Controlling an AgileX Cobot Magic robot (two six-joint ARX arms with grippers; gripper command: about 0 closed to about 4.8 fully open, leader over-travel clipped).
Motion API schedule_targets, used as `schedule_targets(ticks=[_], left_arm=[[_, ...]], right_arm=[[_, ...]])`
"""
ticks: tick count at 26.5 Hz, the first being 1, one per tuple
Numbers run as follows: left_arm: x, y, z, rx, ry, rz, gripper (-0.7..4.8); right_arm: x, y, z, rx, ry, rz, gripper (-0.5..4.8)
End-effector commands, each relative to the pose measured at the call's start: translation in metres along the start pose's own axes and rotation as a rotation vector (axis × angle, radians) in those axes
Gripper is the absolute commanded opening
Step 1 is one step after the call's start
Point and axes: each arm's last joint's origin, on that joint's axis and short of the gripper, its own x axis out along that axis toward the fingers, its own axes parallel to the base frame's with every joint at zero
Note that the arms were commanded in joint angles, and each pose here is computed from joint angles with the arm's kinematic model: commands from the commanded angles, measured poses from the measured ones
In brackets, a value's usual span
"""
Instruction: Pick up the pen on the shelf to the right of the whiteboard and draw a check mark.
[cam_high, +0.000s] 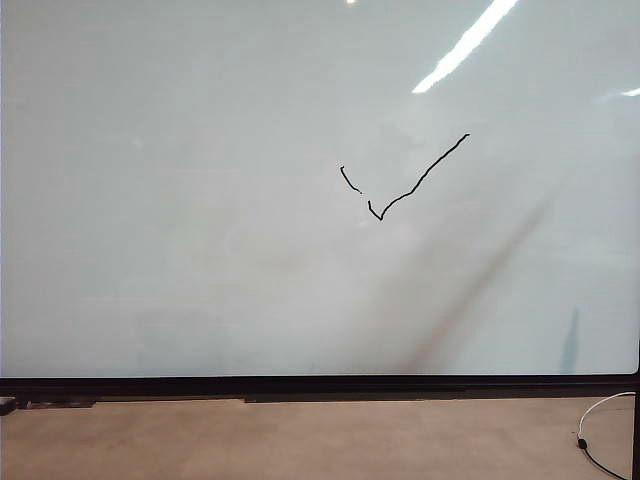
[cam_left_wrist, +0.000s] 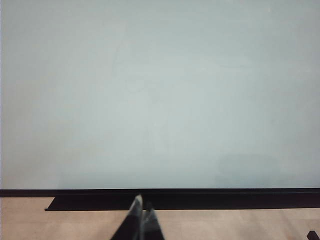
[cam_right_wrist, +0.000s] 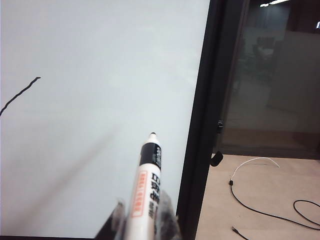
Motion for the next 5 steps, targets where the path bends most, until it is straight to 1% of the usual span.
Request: schedule_targets(ticks=[1, 5], left_arm=[[-0.0002, 0.0000, 0.0023, 0.004, -0.016, -0.001, -0.05], [-0.0002, -0.0001, 0.0023, 0.004, -0.016, -0.001, -0.04]], right_arm=[[-0.0001, -0.0002, 0.0031, 0.002, -0.024, -0.001, -0.05], [-0.0001, -0.0002, 0.0031, 0.002, -0.024, -0.001, -0.05]])
